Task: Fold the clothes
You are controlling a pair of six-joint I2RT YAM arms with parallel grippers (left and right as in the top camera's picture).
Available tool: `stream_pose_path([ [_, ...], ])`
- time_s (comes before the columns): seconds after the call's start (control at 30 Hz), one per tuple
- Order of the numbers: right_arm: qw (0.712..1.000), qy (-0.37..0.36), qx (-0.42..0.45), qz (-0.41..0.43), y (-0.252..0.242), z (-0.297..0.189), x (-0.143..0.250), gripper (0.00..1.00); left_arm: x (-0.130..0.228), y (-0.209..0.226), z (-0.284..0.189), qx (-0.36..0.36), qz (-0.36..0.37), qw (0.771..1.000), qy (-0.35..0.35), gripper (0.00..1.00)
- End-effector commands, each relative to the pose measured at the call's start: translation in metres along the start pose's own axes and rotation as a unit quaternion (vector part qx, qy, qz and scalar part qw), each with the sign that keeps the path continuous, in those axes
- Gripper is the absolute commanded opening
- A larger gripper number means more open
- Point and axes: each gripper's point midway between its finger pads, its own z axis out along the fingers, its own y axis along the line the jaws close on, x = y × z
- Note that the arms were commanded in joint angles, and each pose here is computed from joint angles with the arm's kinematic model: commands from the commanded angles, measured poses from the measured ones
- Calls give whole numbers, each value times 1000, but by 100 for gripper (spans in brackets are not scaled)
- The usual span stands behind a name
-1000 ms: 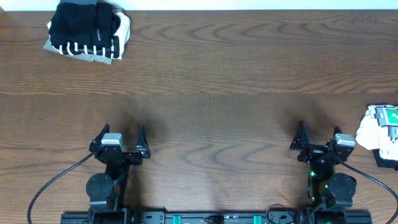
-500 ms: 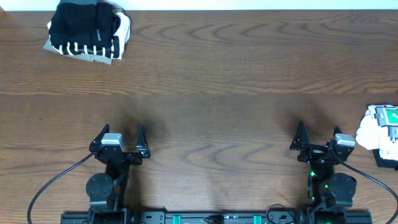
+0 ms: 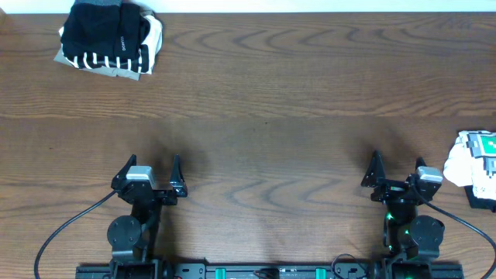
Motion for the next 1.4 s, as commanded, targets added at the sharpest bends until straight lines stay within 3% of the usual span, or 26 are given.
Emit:
stream_pose_path([
  [0.0, 1000, -2, 13, 5, -5, -1, -2, 99, 14, 1, 0, 1, 6, 1000, 23, 98],
  [0.13, 1000, 1, -1, 19, 0, -1, -1, 99, 14, 1, 0, 1, 6, 1000, 23, 98],
  [0.33, 977, 41, -124, 170, 44, -7, 4, 99, 14, 1, 0, 1, 6, 1000, 23, 98],
  [0.5, 963, 56, -175, 199, 62, -12, 3, 99, 14, 1, 0, 1, 6, 1000, 23, 98],
  [0.67, 946, -52, -291, 133, 97, -35, -56, 99, 14, 1, 0, 1, 6, 1000, 23, 98],
  [0.73, 946, -91, -294, 104, 100, -43, -80, 99, 14, 1, 0, 1, 6, 1000, 23, 98],
  [0.87, 976, -86, -189, 63, 75, -38, -107, 99, 14, 1, 0, 1, 6, 1000, 23, 98],
  [1.0, 999, -8, -4, 41, 22, -26, -110, 99, 14, 1, 0, 1, 6, 1000, 23, 98],
  [1.17, 979, 92, 179, 41, -32, -22, -104, 99, 14, 1, 0, 1, 6, 1000, 23, 98],
  [1.37, 947, 186, 254, 60, -60, 9, -89, 99, 14, 1, 0, 1, 6, 1000, 23, 98],
])
